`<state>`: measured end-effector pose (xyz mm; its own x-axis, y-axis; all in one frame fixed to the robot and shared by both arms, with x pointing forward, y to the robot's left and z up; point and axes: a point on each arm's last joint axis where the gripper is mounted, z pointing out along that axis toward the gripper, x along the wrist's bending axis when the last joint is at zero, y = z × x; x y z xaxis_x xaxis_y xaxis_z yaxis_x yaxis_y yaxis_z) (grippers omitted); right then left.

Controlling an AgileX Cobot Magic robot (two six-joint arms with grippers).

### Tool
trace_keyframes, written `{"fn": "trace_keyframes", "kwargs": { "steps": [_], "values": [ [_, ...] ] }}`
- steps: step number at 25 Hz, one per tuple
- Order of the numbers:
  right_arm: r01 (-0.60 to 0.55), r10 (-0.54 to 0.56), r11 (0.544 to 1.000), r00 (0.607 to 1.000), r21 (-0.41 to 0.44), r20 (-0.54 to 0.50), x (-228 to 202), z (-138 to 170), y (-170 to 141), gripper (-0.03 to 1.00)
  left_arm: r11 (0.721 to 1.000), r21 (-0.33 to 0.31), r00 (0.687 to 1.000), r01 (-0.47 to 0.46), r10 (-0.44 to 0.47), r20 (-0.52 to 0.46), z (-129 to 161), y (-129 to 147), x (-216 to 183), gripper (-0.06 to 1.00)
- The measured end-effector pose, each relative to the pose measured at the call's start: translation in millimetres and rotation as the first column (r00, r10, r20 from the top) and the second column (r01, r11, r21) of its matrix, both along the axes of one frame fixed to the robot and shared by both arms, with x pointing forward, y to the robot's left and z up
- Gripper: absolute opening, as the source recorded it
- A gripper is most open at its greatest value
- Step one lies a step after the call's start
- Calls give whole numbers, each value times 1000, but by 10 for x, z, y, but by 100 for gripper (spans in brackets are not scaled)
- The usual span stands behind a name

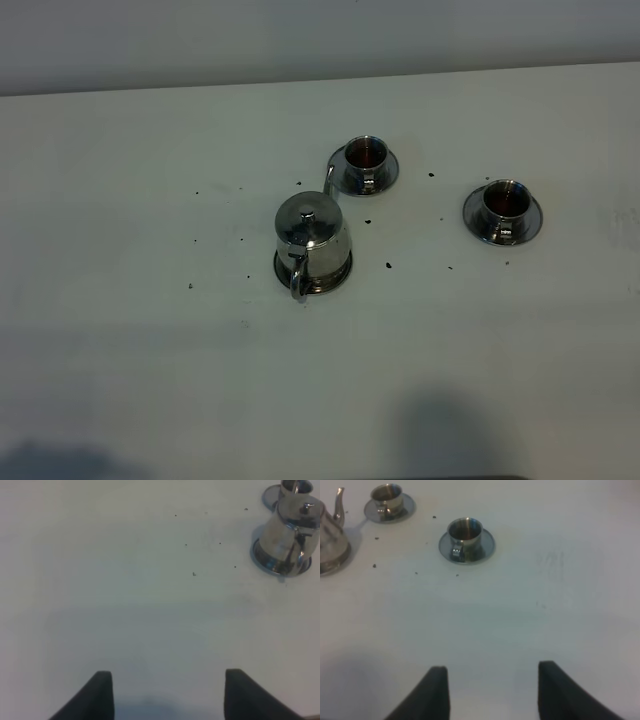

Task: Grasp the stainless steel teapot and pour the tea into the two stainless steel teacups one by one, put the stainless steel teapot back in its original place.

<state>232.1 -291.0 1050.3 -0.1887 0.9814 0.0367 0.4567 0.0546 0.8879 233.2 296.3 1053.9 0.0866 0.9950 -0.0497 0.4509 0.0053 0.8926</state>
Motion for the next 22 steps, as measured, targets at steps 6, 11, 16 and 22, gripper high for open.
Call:
{"fn": "trace_keyframes", "kwargs": {
  "steps": [6, 11, 16, 22],
  "values": [
    [0, 0, 1000, 1000, 0, 0, 0, 0, 0, 40, 1000, 0, 1000, 0, 0, 0, 0, 0, 0, 52],
    [0, 0, 1000, 1000, -1, 0, 0, 0, 0, 40, 1000, 0, 1000, 0, 0, 0, 0, 0, 0, 52],
    [0, 0, 1000, 1000, 0, 0, 0, 0, 0, 40, 1000, 1, 1000, 1, -1, 0, 0, 0, 0, 52],
    [0, 0, 1000, 1000, 0, 0, 0, 0, 0, 40, 1000, -1, 1000, 0, 0, 0, 0, 0, 0, 52]
  ]
}}
